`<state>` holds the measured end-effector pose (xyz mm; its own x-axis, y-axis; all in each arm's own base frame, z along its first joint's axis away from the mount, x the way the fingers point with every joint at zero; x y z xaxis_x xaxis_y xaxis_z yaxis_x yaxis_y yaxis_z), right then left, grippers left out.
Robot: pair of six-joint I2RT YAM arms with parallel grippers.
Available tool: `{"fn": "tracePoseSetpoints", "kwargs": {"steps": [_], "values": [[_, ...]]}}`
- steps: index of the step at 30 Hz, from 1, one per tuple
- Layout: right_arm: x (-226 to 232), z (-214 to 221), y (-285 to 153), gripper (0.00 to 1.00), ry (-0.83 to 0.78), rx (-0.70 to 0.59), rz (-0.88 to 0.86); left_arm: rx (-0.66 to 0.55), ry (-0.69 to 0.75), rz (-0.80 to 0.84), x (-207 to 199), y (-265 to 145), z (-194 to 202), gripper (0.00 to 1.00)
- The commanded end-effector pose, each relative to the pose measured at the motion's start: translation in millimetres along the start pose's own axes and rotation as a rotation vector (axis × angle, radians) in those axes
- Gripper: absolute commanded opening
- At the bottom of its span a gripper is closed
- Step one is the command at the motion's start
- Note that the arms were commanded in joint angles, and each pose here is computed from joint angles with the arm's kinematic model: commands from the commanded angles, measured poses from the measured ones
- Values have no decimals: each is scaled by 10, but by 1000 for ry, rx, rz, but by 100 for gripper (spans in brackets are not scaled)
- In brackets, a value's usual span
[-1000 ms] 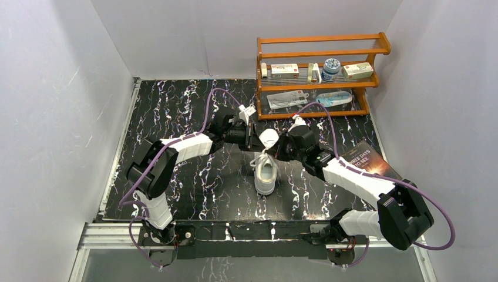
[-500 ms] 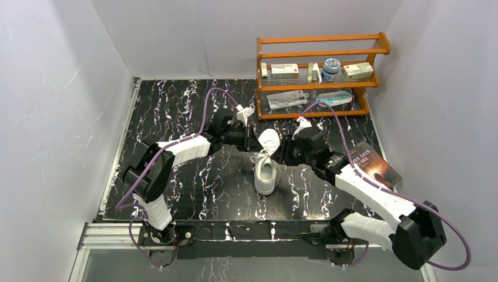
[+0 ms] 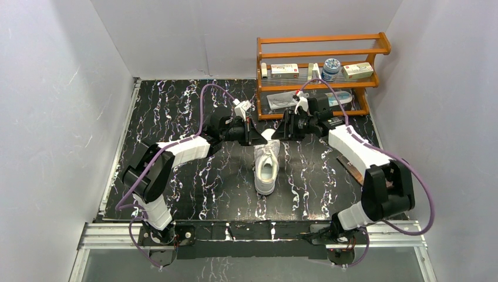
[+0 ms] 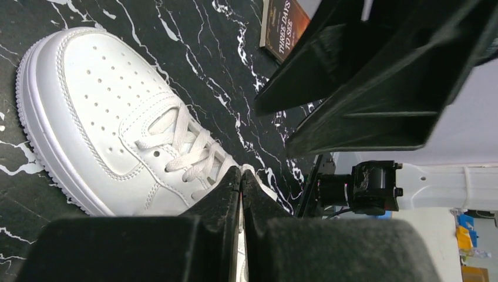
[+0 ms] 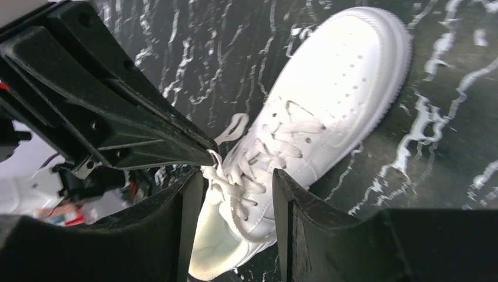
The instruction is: Tie the shoes
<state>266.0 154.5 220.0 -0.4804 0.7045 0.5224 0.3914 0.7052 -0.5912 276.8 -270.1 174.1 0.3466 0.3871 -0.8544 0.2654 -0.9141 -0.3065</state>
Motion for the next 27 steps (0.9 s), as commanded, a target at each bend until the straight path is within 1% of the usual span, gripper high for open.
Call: {"fn": "tracePoseSetpoints", "kwargs": {"steps": [1,4,7,13,16,19,22,27], "values": [[99,-153,21,54,-81,-32,-300,-68,51,70,-236,-57,-92,0],[17,-136,103,52,-73,-43,-334,-64,45,80,-245,-51,-95,0],[-21,-133,137,47,-60,-69,-374,-62,38,79,-239,-58,-80,0],[-114,-58,149,40,-48,-67,-405,-56,31,90,-241,-77,-51,0],[-139,5,159,40,-23,-70,-445,-58,31,103,-240,-90,-28,0],[-187,49,166,46,-8,-72,-451,-62,27,117,-228,-104,-4,0],[-216,68,180,49,-6,-72,-468,-66,8,141,-208,-106,34,0],[-281,95,266,48,20,-55,-500,-67,-10,161,-183,-98,57,0]]}}
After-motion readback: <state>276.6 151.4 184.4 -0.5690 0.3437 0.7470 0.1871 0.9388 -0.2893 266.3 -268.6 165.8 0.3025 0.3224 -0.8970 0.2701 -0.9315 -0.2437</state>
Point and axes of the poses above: each gripper's point midway between its finger pads, its own y axis out along the fingers, its own x axis along the line the jaws close on, z = x × y, the point moved 10 cm from there along -y, back along the fingers, and after that the axes turned 11 degrees about -y, right-handed, at the moved point
